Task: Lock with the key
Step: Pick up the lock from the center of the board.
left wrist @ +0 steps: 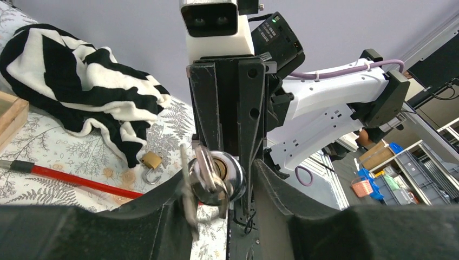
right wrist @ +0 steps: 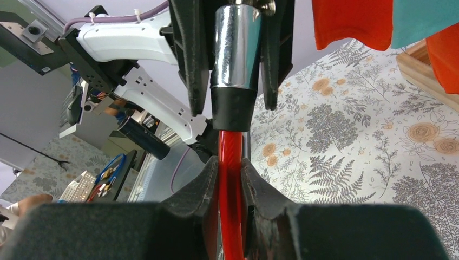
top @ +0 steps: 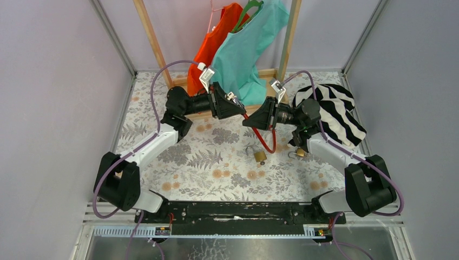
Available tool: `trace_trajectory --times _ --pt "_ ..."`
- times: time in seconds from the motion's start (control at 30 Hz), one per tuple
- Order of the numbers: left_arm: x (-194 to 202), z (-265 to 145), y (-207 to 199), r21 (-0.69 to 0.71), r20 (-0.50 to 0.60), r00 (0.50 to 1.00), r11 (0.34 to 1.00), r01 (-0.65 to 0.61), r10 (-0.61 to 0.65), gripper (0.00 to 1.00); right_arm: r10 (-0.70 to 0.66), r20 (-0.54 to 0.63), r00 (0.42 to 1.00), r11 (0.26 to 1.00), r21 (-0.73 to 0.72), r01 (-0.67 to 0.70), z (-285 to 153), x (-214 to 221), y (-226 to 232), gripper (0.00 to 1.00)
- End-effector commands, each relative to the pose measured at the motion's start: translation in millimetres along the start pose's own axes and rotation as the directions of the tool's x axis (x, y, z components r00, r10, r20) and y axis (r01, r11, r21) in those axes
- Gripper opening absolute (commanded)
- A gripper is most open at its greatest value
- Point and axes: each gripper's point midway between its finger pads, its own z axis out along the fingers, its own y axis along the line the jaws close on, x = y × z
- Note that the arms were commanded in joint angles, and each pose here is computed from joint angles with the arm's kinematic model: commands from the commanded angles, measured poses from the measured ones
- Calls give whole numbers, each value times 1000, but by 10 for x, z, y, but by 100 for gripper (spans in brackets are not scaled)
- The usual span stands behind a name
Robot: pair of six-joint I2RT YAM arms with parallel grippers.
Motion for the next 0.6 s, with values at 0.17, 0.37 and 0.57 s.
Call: trace_trajectory --times 0.17,0.37,0.57 --pt "54 45 -133 76 15 999 996 -48 47 46 -92 42 995 994 -62 95 41 -115 209 0" --pt "126 -34 -175 79 48 996 993 -85 82 64 -89 62 994 994 -53 92 47 -164 221 0" --pt "101 -40 -225 97 83 990 988 -120 112 64 -86 73 994 994 -65 91 52 -186 246 0"
